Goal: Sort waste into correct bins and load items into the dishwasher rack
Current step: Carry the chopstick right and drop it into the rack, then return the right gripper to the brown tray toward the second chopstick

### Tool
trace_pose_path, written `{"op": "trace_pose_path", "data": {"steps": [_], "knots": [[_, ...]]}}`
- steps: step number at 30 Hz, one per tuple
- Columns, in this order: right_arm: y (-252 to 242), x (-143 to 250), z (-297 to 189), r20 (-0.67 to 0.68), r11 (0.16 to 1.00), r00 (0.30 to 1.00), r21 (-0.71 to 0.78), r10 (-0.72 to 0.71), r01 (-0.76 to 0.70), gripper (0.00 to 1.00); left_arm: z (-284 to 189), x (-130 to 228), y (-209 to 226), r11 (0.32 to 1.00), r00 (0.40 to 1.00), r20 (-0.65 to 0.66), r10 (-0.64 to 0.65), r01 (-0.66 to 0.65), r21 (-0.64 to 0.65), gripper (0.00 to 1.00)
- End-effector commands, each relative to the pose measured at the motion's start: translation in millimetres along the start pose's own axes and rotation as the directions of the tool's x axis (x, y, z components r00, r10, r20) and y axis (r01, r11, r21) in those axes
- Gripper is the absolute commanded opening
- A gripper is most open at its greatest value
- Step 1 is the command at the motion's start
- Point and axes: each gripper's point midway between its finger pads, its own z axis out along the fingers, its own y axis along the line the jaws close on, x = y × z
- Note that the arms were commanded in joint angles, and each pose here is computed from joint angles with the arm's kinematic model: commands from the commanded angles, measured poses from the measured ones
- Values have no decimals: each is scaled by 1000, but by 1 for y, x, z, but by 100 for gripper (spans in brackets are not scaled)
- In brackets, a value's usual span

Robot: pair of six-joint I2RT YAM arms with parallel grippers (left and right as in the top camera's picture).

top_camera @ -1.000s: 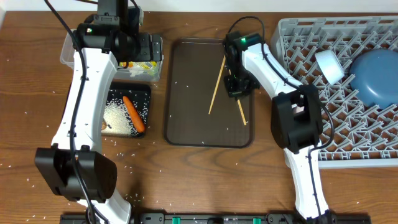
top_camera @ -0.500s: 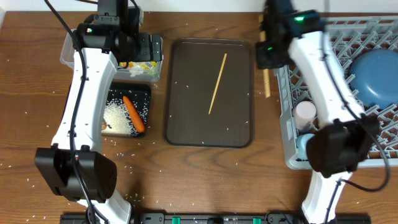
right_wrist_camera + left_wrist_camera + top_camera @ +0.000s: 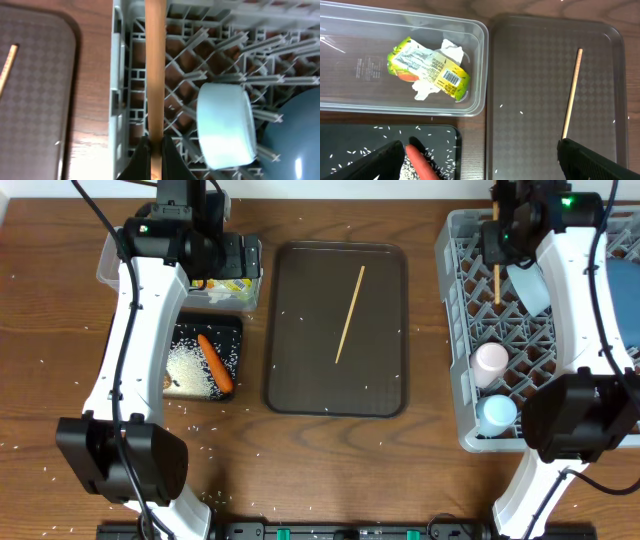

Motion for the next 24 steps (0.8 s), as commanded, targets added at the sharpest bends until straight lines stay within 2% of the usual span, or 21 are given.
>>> {"op": "trace_pose_path", "data": {"steps": [1,6,7,8,9,10,11,13,19,24], "knots": [[7,-1,5,5,996,997,-51,-72,73,1,1,0,1,1000,1000,-2,-9,9,-1,98],[17,-1,6,7,993,996,-78,-84,84,2,1,0,1,1000,1000,-2,-9,9,-1,98],[18,-1,6,6,993,996,-79,-86,86,6,1,0,1,1000,1000,-2,-9,9,-1,97],[19,-1,6,7,993,996,-80,-88,88,17,1,0,1,1000,1000,-2,-9,9,-1,98],[20,-1,6,5,993,996,-80,-87,87,32,1,0,1,1000,1000,-2,-9,9,-1,98],[19,-1,6,4,994,997,-79,-74,74,40,1,0,1,1000,1000,-2,-9,9,-1,98],[19,-1,6,3,995,998,-79,-64,64,47,1,0,1,1000,1000,-2,-9,9,-1,98],[19,-1,6,2,996,999,-79,-48,48,53,1,0,1,1000,1000,-2,-9,9,-1,98],[30,-2,5,10,992,999,-118,-52,53,56,1,0,1,1000,1000,-2,-9,9,0,98],[91,-6,-4,50,948,993,-295,-111,121,56,1,0,1,1000,1000,-2,-9,9,-1,98]]}}
